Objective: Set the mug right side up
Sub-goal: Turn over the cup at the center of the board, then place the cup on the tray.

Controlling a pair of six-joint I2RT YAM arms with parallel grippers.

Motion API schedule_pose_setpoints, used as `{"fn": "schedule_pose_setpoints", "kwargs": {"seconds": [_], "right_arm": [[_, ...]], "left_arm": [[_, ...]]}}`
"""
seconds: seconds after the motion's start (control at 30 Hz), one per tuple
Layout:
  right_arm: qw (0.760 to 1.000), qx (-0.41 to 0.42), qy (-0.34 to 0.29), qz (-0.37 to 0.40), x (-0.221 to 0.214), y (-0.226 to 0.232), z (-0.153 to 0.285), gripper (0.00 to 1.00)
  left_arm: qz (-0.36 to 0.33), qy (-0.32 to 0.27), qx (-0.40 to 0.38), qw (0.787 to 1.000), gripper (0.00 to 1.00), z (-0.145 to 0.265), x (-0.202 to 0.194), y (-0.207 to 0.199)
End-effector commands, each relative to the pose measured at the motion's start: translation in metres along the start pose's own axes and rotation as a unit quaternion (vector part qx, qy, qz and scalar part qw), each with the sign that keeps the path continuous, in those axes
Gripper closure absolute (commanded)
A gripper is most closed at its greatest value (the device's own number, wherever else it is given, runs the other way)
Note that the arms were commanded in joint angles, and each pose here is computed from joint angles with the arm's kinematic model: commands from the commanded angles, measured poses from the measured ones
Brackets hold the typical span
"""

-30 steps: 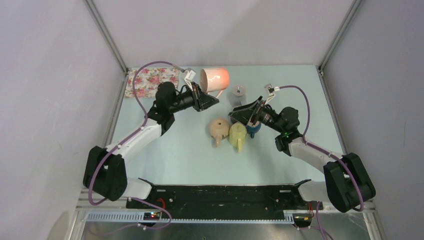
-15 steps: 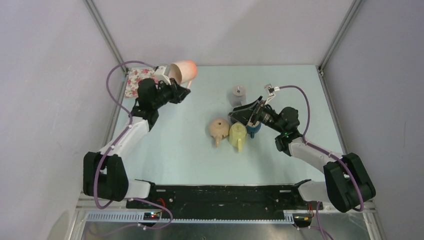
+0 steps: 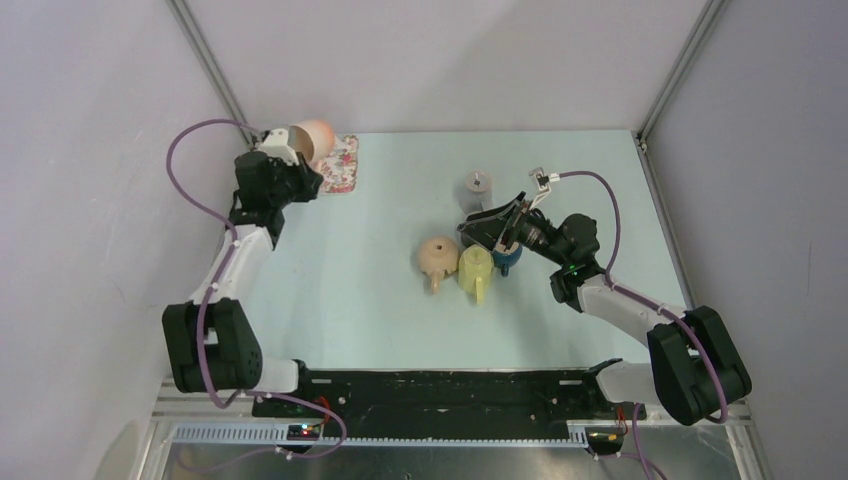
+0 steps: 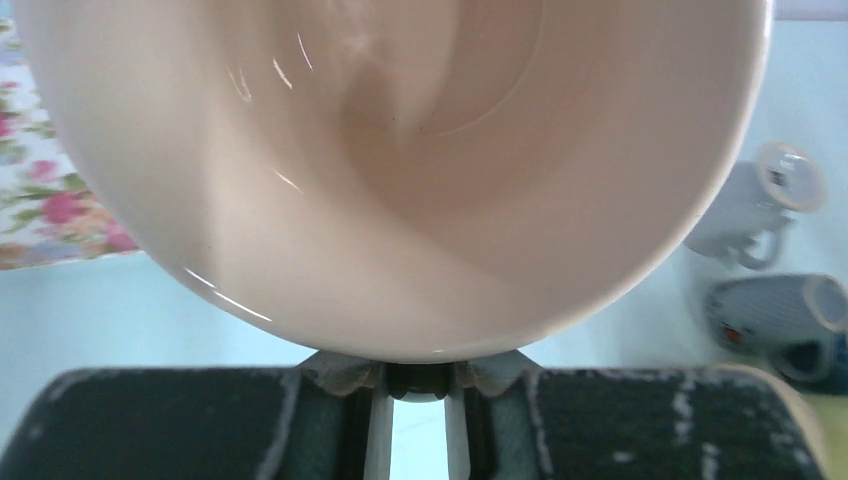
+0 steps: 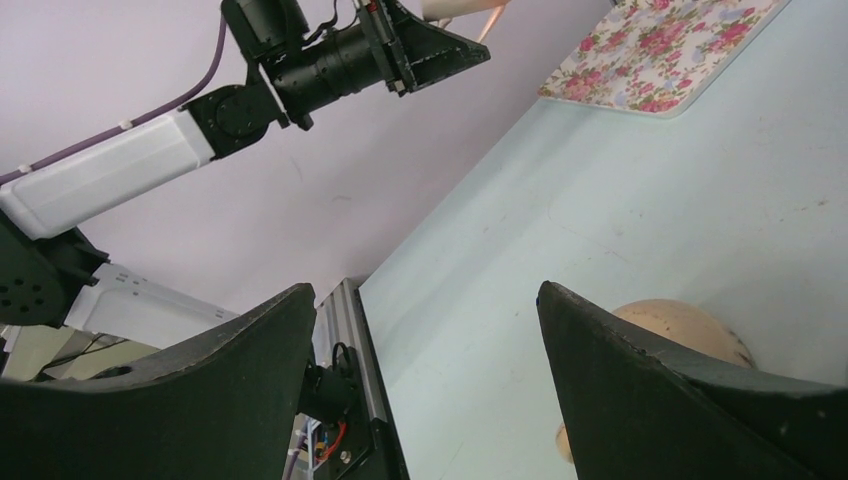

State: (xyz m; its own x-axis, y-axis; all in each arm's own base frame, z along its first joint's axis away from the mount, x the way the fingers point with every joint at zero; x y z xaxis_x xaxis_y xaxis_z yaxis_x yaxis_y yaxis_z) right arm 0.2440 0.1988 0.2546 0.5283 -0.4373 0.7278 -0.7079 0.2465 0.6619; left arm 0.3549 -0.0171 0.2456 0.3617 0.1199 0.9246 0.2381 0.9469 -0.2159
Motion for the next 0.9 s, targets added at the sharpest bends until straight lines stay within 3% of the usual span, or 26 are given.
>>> {"fn": "schedule_pose_setpoints", "kwargs": {"seconds": [0.0,0.5,0.87], "right_arm": [[1.0,0.005,-0.017,0.023,0.007,0.004,0.001,0.13],[0.999,-0.001,-0.017,0.028,0.007,0.002,0.001,0.14],[1.0,-0.009,-0.013,0.025,0.005,-0.005,0.0,0.14]], "left_arm": [[-0.057,-0.06,0.07,0.994,1.0,-0.004,0.046,0.036],[-0.054,0.062,0.206,0.975,1.0,-0.049,0.034,0.132],[-0.063,0.148,0.247,0.956,1.0,-0.077,0.014,0.17]]}}
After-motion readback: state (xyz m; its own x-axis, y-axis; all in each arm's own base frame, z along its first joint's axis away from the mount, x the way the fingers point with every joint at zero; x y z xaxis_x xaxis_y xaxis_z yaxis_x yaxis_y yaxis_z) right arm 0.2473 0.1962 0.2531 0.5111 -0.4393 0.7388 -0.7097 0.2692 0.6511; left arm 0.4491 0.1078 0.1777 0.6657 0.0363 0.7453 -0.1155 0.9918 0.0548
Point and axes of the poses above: each gripper's point midway between its finger pads, its own z axis back along the fingers, its own y axis along the line the jaws close on, x = y × z, the point moved 8 cm from there along z, back along the fingers, and after that the axes turned 1 degree about -z, right-handed, at the moved point
